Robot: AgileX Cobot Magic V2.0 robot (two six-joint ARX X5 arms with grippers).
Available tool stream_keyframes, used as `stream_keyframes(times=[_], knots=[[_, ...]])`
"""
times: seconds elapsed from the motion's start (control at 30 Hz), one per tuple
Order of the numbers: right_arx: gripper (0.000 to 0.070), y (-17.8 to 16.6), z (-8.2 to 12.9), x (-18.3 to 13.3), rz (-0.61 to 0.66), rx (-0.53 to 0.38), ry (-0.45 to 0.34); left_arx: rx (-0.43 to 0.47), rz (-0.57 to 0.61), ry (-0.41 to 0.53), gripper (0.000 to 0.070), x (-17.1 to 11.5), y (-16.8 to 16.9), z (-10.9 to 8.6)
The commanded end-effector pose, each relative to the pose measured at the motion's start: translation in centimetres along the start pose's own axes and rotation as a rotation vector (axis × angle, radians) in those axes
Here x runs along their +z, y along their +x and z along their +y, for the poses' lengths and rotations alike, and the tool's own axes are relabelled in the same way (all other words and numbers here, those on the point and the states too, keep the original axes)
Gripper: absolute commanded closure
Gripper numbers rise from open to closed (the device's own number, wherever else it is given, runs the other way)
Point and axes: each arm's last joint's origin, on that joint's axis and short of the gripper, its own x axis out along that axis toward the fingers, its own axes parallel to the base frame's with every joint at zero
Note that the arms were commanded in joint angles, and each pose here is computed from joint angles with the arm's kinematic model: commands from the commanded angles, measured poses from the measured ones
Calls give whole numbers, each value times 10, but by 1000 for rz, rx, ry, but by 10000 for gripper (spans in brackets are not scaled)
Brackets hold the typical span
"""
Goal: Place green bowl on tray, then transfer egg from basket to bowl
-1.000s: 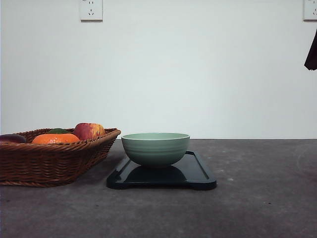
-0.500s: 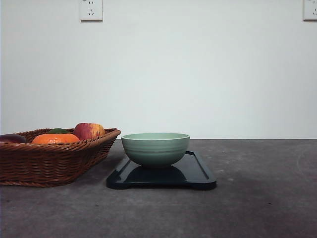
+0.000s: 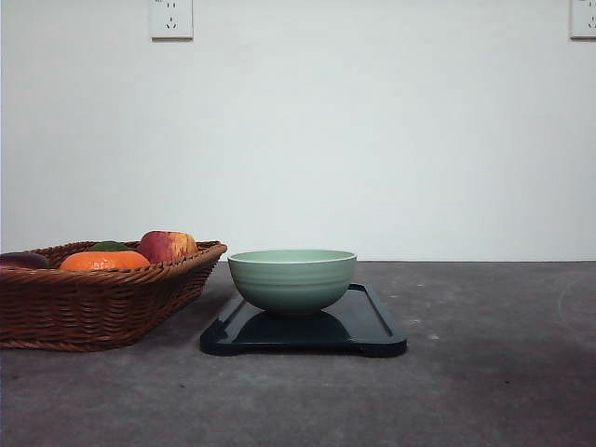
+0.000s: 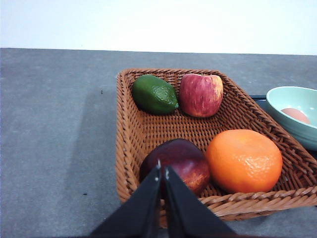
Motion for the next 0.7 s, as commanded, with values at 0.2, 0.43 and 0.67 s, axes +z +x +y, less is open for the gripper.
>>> stream_keyframes(times=[0.2,0.43,0.67], knots=[[682,-2,-1,-1,-87,-18,-22,2,24,6,700,-7,2,1],[681,-2,-1,0,-90,-18,-15,2,24,6,700,-7,2,1],[682,-2,-1,0,-90,-18,-15,2,24,6,700,-7,2,1]])
